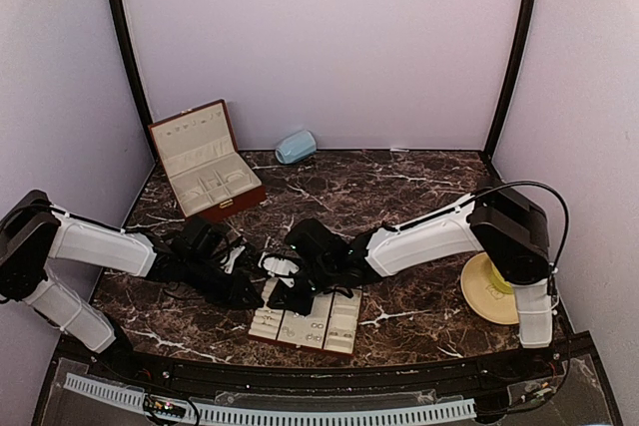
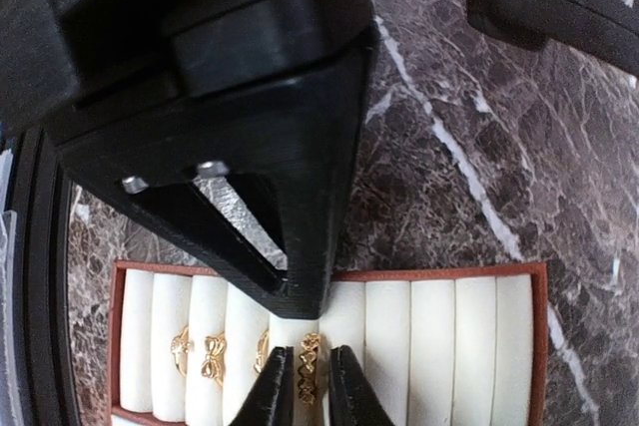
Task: Organize the mixed jewelry
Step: Insert the ring into the ring tray.
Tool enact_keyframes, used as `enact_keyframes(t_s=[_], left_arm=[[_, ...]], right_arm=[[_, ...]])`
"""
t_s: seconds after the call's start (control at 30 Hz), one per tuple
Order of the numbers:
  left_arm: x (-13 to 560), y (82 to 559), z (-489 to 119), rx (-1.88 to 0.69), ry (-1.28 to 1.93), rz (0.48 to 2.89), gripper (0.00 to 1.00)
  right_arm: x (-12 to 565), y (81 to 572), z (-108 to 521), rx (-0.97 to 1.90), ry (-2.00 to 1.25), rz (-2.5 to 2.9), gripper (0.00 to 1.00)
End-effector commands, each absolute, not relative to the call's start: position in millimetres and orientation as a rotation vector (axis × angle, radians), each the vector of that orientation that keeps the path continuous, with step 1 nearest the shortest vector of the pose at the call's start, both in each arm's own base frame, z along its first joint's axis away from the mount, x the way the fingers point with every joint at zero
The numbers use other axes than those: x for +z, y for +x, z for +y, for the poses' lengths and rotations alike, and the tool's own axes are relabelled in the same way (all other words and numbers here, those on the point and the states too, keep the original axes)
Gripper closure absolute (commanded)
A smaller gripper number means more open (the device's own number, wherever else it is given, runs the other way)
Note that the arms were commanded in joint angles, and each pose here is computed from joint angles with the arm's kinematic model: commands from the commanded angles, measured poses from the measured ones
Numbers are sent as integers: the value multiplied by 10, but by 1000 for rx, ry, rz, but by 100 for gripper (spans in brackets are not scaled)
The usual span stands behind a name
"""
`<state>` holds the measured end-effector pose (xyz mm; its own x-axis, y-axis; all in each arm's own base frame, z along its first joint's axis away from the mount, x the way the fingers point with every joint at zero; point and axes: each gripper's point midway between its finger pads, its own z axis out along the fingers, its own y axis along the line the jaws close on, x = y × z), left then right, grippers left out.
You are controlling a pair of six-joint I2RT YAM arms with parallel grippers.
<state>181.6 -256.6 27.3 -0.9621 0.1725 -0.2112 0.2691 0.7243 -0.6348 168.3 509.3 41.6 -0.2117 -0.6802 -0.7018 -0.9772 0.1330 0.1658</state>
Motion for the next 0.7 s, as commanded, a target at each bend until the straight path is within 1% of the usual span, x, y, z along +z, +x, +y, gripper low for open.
enact_keyframes(t_s=[0.0, 0.03, 0.13, 0.23, 0.37, 0.67], left_arm=[[236, 1785, -2528, -1016, 377, 2812, 76], [238, 1784, -2528, -1017, 376, 2811, 76], [245, 1787, -2530, -1018, 375, 2808, 76], [250, 1791, -2527, -1016, 374, 2805, 76], [252, 1794, -2527, -1016, 372, 2803, 76], [255, 1797, -2540, -1025, 374, 2800, 76]], right_arm=[[576, 1713, 5000, 825, -1545, 1977, 72], [655, 1717, 5007, 855, -1527, 1970, 67], [870, 1735, 5001, 956, -1470, 1966, 59], [1101, 1774, 5050, 1034, -1408, 1926, 57], [1184, 1773, 5131, 1075, -1374, 1941, 67], [909, 1652, 5192, 988, -1456, 1988, 86]])
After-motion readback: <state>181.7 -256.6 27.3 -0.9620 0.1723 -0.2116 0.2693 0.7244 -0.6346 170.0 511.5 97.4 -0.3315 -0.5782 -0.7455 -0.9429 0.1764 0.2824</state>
